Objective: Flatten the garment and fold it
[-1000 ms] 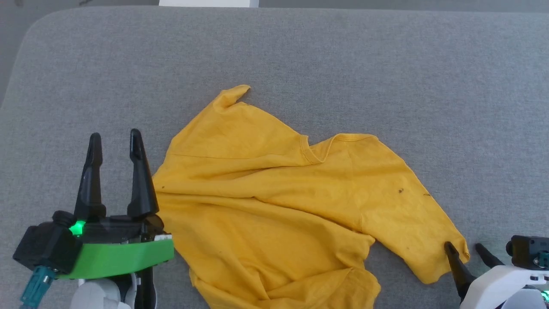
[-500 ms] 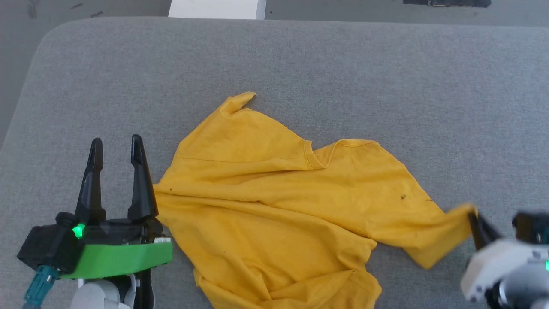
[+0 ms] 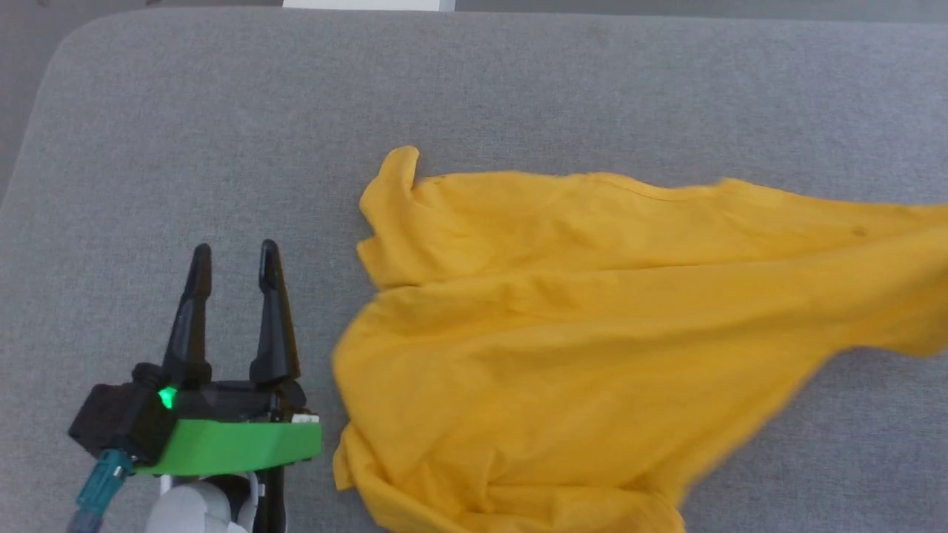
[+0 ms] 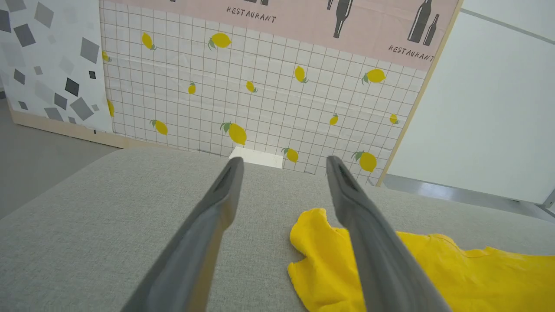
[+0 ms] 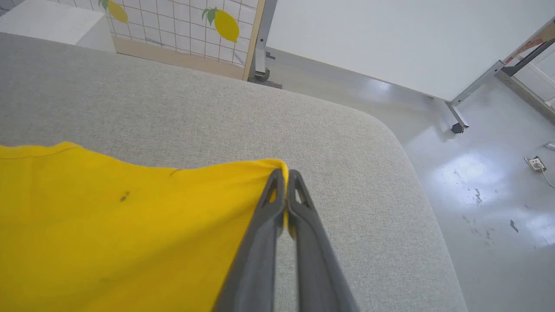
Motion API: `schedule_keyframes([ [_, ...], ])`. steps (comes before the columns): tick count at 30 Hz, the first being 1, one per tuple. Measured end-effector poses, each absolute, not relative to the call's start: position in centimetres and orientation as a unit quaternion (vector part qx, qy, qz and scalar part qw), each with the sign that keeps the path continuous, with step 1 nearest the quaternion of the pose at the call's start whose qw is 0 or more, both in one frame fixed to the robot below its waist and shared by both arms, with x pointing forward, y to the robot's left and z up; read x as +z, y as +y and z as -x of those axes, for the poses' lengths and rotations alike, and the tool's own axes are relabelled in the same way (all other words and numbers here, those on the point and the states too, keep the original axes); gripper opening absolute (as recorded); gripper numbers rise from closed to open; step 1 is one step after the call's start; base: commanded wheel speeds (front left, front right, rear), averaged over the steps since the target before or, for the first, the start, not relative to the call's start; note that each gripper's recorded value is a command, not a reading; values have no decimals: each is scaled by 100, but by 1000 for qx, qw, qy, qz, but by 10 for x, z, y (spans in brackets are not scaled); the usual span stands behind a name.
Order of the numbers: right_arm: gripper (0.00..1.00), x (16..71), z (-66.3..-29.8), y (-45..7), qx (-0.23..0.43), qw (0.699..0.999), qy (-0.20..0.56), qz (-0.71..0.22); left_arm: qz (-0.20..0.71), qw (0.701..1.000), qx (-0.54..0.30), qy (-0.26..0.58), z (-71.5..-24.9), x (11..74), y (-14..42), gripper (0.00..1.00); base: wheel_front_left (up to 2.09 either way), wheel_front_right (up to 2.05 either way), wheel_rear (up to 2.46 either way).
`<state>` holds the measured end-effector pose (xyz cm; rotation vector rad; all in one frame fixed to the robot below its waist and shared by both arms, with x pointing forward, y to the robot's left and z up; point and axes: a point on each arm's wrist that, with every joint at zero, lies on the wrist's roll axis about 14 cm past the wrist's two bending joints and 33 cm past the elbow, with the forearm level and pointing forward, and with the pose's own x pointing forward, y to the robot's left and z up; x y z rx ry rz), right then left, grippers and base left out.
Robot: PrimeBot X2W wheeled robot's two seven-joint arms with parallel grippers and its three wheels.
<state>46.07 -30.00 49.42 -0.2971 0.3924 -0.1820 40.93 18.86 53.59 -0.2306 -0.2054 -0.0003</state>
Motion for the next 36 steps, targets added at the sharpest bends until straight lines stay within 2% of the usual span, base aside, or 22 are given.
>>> schedule_keyframes([
  [6, 0, 482, -441, -339, -141, 950, 226, 162, 96, 994, -28, -44, -419, 508, 176, 100, 0, 0, 0],
  [15, 0, 471, -434, -338, -147, 950, 233, 149, -10, 988, -147, 45, -476, 496, 135, 100, 0, 0, 0],
  [20, 0, 462, -437, -327, -132, 950, 240, 148, -81, 971, -182, 129, -506, 470, 124, 100, 0, 0, 0],
  [26, 0, 458, -448, -314, -113, 952, 241, 153, -100, 953, -196, 210, -530, 438, 118, 100, 0, 0, 0],
  [36, 0, 450, -452, -311, -108, 948, 255, 160, -116, 918, -217, 312, -532, 388, 113, 100, 0, 0, 0],
])
